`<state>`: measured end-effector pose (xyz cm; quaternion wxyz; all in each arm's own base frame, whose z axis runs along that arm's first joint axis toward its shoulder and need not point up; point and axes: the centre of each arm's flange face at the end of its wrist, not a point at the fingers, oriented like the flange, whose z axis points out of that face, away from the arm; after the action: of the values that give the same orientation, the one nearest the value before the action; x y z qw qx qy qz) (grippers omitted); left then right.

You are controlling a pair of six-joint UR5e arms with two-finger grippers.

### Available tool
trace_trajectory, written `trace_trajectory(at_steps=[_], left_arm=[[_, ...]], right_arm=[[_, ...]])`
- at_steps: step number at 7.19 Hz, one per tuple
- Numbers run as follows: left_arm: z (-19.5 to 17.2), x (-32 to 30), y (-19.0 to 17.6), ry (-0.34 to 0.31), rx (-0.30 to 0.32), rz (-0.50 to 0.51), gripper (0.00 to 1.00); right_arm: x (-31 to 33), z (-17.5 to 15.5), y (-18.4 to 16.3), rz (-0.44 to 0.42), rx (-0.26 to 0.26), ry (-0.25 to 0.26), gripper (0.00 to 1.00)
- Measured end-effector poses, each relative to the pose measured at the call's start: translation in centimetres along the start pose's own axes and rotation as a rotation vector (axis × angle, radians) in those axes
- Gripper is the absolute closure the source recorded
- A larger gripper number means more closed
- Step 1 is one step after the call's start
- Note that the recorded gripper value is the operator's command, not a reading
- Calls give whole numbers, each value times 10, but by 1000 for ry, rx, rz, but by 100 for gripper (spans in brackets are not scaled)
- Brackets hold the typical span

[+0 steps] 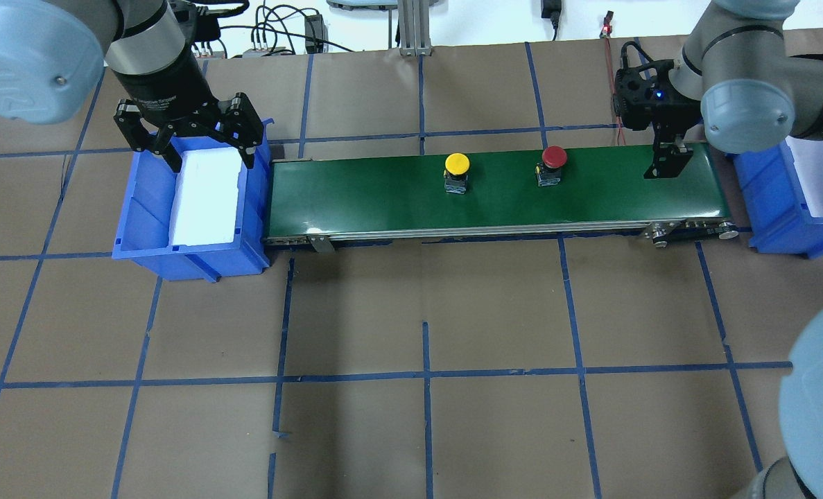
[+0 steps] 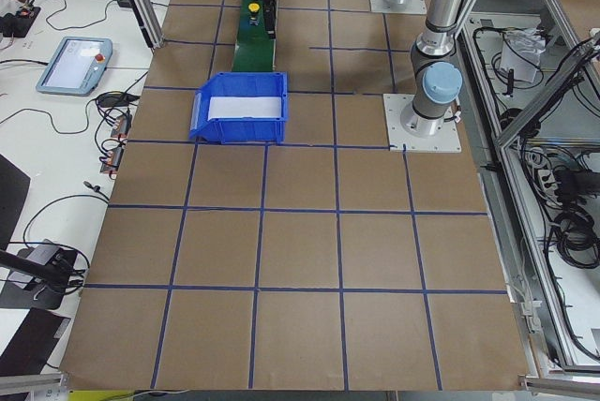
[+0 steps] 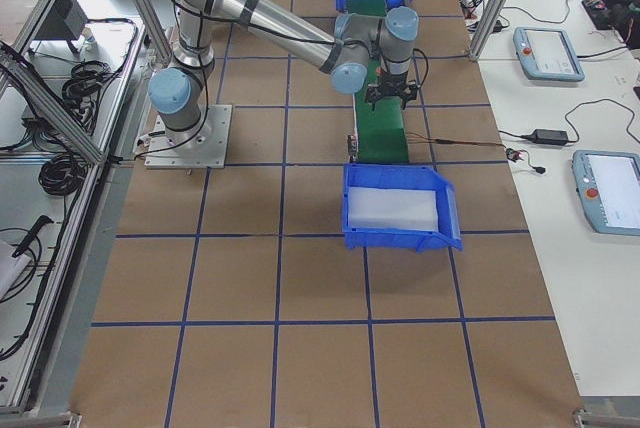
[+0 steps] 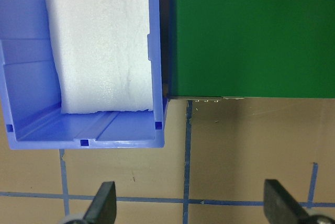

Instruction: Transport two buttons from left to right

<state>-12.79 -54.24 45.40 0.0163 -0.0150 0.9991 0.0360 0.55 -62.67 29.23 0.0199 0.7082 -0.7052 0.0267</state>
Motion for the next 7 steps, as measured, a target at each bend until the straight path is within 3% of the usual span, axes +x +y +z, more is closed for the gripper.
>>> trace_trajectory(at_steps=[7], left_arm=[[-2,0,-1,1,4,-2,0]], right_arm=[[-2,4,-2,-2,8,-5,2]])
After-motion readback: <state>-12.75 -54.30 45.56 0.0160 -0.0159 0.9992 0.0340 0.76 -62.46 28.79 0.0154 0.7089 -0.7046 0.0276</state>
